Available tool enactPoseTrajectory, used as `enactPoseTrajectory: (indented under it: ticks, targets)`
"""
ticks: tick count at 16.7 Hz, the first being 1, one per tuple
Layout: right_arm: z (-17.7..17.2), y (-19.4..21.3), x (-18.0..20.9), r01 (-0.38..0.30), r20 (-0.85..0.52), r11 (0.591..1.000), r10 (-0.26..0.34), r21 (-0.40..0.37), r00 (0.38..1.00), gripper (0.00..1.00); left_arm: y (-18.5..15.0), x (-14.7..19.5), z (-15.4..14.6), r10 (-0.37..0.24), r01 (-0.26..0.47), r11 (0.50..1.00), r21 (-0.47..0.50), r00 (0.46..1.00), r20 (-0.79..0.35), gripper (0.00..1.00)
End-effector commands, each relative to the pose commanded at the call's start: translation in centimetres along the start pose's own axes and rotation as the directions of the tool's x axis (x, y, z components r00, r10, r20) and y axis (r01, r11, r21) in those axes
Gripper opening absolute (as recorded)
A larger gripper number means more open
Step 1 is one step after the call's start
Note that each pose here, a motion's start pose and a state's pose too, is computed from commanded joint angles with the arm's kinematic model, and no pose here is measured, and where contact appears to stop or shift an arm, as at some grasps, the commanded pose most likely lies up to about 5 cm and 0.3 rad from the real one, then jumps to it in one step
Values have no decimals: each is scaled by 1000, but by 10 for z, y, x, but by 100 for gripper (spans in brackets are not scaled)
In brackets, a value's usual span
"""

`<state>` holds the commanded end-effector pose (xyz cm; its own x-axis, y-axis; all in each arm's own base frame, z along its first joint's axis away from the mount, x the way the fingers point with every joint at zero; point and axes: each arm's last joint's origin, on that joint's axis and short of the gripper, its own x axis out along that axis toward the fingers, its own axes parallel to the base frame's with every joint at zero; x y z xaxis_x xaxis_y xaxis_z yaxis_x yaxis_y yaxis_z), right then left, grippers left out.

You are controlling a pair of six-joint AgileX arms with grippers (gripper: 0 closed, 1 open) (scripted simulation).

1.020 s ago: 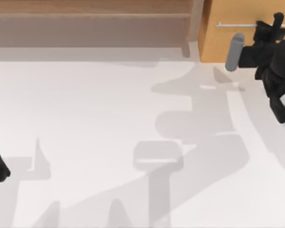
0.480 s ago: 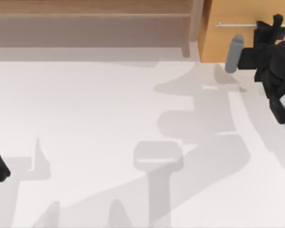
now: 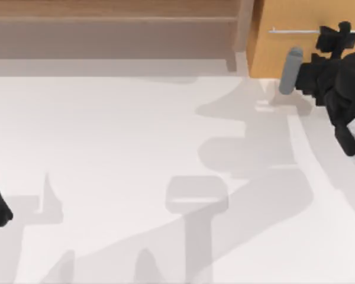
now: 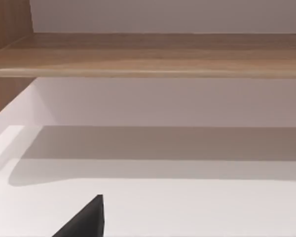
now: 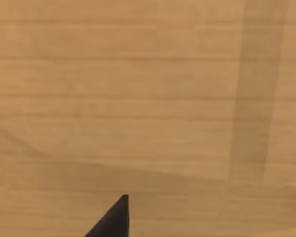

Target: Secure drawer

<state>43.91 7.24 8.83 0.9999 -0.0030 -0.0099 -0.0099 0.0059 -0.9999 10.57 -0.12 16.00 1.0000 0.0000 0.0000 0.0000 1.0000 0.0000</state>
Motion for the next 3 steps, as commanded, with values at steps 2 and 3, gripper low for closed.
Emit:
enactPoseTrajectory:
  ticks: [2, 3]
  targets:
    - [0, 0, 0, 0, 0, 1000, 0, 0, 1000, 100, 0, 0, 0, 0, 0, 1000, 0, 1000, 0, 100]
    - [0, 0, 0, 0, 0, 1000, 0, 0, 1000, 100, 0, 0, 0, 0, 0, 1000, 0, 1000, 0, 100]
